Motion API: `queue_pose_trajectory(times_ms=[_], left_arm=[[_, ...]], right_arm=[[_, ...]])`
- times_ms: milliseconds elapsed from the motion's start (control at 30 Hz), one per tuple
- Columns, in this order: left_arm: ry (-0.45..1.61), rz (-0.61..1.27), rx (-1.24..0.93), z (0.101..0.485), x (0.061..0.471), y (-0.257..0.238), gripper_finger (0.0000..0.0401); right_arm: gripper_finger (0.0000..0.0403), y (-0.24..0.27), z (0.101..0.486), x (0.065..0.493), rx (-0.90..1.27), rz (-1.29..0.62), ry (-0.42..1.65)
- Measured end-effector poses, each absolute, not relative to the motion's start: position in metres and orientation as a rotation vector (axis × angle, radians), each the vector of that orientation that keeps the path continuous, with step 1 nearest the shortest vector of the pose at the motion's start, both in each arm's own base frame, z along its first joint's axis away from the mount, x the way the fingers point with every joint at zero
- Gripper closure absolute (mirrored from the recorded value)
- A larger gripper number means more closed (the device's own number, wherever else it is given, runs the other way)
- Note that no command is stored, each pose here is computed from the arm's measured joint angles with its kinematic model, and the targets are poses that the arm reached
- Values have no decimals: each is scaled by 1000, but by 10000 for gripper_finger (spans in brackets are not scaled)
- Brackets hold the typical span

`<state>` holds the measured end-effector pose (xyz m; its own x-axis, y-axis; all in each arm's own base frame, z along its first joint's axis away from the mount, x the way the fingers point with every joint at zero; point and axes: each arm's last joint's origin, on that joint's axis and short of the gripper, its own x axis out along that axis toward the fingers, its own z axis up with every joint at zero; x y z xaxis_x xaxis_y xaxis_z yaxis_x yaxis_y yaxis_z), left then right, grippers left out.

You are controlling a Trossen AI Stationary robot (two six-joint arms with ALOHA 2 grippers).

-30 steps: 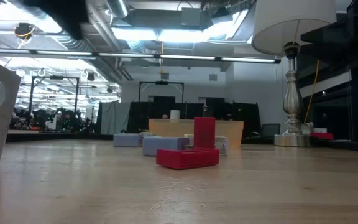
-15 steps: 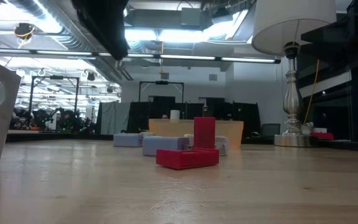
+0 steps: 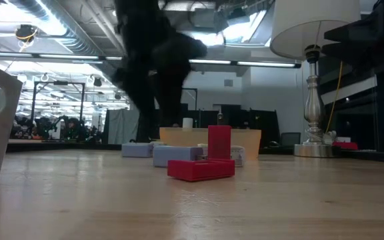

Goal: Pick & Place Office items
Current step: Put the red digital timer into the gray bin

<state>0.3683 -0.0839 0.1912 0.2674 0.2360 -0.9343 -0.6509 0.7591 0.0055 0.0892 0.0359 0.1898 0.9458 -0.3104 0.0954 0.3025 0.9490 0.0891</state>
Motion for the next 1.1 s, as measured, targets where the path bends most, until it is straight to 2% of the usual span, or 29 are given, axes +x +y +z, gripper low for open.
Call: queue_pose_trajectory(times_ms=[100, 233, 567, 1100], left_arm=[[1216, 562, -558, 176, 379, -89, 99], [1235, 565, -619, 168, 389, -98, 87], [1096, 609, -707, 191, 402, -122, 86], [1115, 591, -707, 183, 400, -140, 89]], right_arm=[[162, 36, 190, 89, 47, -295, -106], [162, 37, 190, 90, 23, -263, -107], [162, 41, 190, 90, 46, -127, -122], [162, 43, 190, 90, 68, -65, -124]])
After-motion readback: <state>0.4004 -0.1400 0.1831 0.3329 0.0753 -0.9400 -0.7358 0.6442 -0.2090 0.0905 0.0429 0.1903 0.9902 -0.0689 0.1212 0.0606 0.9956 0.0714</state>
